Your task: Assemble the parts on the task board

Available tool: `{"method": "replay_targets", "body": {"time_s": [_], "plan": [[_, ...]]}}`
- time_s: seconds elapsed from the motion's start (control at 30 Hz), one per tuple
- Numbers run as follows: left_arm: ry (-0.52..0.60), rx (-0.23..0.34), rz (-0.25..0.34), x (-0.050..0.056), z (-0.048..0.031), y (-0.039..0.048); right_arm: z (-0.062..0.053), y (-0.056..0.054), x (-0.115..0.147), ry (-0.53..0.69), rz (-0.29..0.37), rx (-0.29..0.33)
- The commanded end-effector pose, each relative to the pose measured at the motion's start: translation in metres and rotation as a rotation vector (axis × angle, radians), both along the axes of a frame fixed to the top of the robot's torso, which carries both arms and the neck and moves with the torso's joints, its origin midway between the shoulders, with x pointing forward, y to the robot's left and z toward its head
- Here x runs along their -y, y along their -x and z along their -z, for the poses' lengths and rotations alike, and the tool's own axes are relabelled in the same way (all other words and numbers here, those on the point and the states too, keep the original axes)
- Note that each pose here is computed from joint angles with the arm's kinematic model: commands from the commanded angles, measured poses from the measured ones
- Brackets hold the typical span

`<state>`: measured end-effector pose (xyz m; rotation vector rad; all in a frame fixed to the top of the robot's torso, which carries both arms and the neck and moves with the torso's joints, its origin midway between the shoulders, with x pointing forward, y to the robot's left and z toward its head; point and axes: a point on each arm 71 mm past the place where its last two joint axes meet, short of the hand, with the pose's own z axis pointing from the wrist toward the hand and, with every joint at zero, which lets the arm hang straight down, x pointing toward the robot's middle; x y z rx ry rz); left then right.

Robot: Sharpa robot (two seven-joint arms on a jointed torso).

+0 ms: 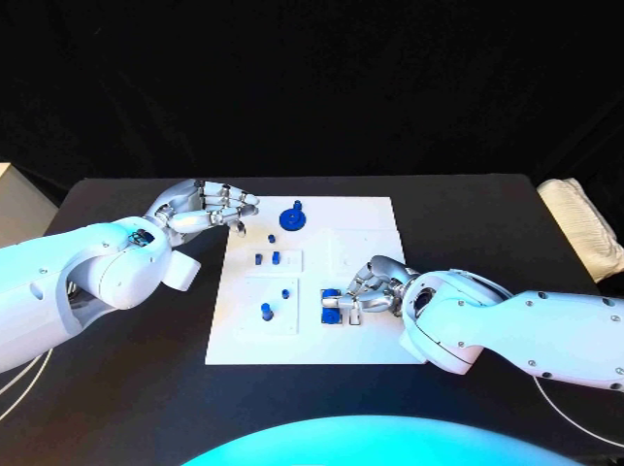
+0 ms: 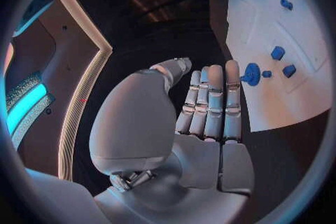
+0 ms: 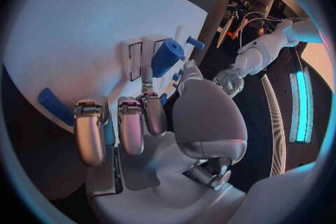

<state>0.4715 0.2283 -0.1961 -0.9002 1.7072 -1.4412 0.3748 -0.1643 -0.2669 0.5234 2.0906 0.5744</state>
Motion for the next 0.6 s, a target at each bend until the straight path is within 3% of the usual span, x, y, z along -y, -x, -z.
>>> {"method": "replay_targets", "body": {"time_s": [0.03, 0.6], "plan": [[0.009, -0.001, 0.017, 0.002, -0.0008, 0.0009, -0.001, 0.001, -0.001, 0.018, -0.042, 0.025], [0.007, -0.004, 0.016, 0.001, -0.0004, 0.0007, -0.010, 0.012, 0.003, -0.028, -0.100, 0.063]]}}
